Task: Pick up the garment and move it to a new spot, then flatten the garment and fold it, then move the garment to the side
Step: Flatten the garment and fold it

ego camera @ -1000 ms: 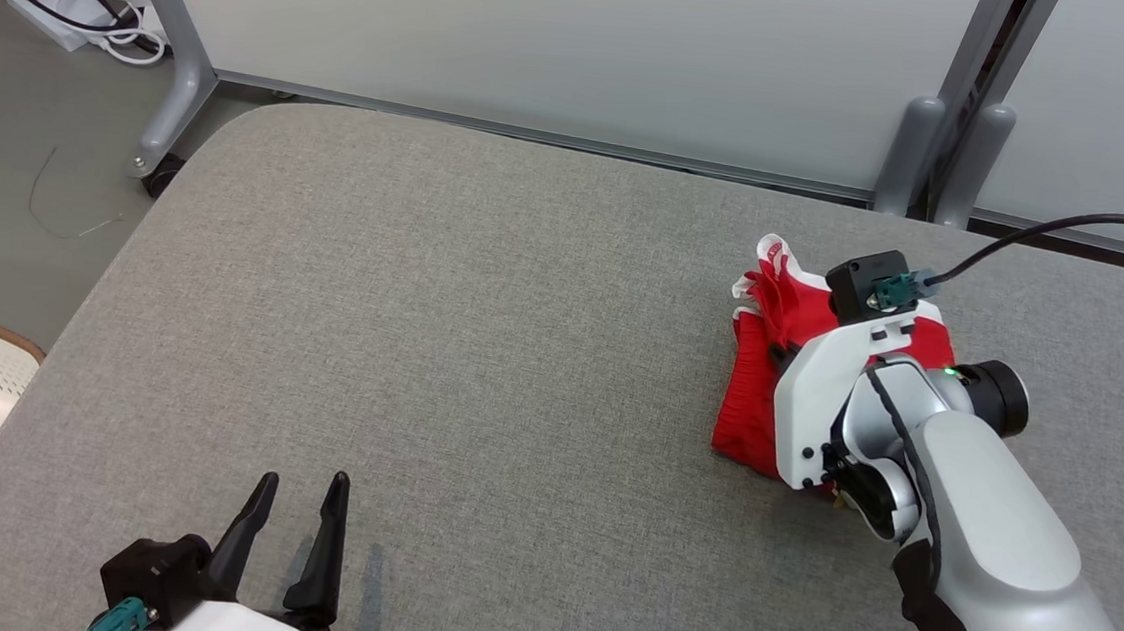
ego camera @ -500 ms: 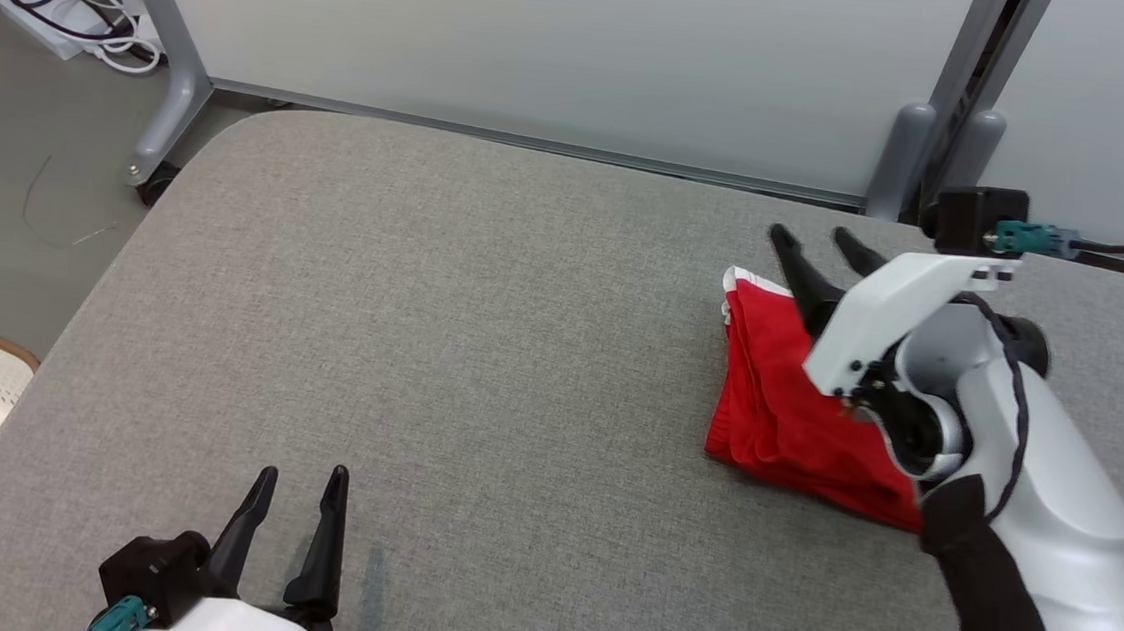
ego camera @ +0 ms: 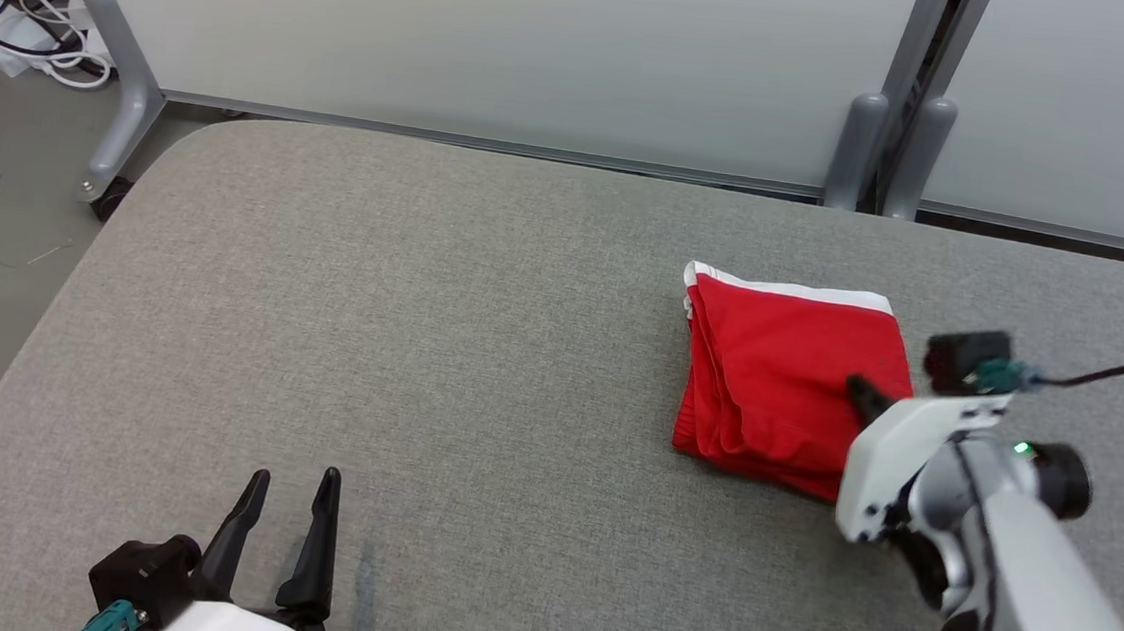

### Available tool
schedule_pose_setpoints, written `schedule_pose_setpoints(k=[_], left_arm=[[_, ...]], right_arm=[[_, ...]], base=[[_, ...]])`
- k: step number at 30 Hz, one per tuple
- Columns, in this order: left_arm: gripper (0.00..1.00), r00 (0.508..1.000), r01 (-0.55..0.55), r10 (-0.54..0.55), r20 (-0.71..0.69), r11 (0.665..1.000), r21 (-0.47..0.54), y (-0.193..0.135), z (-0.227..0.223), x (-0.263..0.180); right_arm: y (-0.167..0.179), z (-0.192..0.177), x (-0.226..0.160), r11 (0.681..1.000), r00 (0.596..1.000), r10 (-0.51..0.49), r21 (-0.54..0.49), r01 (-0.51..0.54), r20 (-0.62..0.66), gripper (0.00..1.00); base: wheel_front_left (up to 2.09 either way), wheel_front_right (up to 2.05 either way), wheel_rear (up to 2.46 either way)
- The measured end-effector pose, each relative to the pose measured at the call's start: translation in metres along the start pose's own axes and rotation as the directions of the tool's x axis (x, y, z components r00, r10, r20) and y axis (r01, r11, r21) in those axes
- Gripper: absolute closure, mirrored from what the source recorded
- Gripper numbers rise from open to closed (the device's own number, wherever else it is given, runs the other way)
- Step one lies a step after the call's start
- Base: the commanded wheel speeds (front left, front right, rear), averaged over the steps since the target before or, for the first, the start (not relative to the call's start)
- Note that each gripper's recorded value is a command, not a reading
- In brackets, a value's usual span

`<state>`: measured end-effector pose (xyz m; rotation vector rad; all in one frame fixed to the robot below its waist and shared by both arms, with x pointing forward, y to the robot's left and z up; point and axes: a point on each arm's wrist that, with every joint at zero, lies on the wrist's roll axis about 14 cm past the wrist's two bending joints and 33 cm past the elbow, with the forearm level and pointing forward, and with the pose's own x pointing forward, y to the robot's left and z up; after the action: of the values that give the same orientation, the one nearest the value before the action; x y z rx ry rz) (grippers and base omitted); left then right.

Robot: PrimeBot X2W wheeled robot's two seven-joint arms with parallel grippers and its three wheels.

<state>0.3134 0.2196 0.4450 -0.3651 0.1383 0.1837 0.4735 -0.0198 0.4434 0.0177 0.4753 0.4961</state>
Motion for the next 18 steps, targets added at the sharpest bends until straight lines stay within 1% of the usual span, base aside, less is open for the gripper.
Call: schedule_pose_setpoints(k=[7, 8, 10, 13, 16, 17, 18], left_arm=[[0.00, 1.000, 0.015, -0.015, -0.006, 1.000, 0.001, -0.005, -0.001, 0.005], [0.00, 1.000, 0.015, -0.015, -0.006, 1.000, 0.001, -0.005, -0.001, 0.005], [0.00, 1.000, 0.019, -0.019, -0.012, 1.000, 0.000, -0.006, -0.003, 0.005], [0.00, 1.000, 0.022, -0.022, -0.014, 1.000, -0.003, -0.007, -0.004, 0.006], [0.00, 1.000, 0.024, -0.024, -0.010, 1.000, -0.005, -0.007, -0.004, 0.006], [0.00, 1.000, 0.024, -0.024, -0.008, 1.000, -0.005, -0.008, -0.003, 0.006], [0.00, 1.000, 0.023, -0.023, -0.004, 1.000, -0.004, -0.007, -0.002, 0.006]], right_arm=[[0.054, -0.039, -0.010, 0.990, 0.986, 0.136, -0.022, -0.139, -0.095, 1.00], [0.054, -0.039, -0.010, 0.990, 0.986, 0.136, -0.022, -0.139, -0.095, 1.00], [0.068, -0.043, -0.012, 0.984, 0.979, 0.176, -0.020, -0.179, -0.102, 1.00], [0.091, -0.043, -0.014, 0.968, 0.964, 0.247, -0.010, -0.249, -0.101, 1.00], [0.113, -0.036, -0.016, 0.949, 0.945, 0.317, 0.026, -0.316, -0.077, 1.00], [0.119, -0.032, -0.018, 0.941, 0.940, 0.336, 0.046, -0.334, -0.061, 0.87], [0.123, -0.027, -0.019, 0.936, 0.936, 0.350, 0.062, -0.347, -0.042, 0.55]], base=[[0.00, 0.00, 0.00], [0.00, 0.00, 0.00], [0.00, 0.00, 0.00], [0.00, 0.00, 0.00], [0.00, 0.00, 0.00], [0.00, 0.00, 0.00], [0.00, 0.00, 0.00]])
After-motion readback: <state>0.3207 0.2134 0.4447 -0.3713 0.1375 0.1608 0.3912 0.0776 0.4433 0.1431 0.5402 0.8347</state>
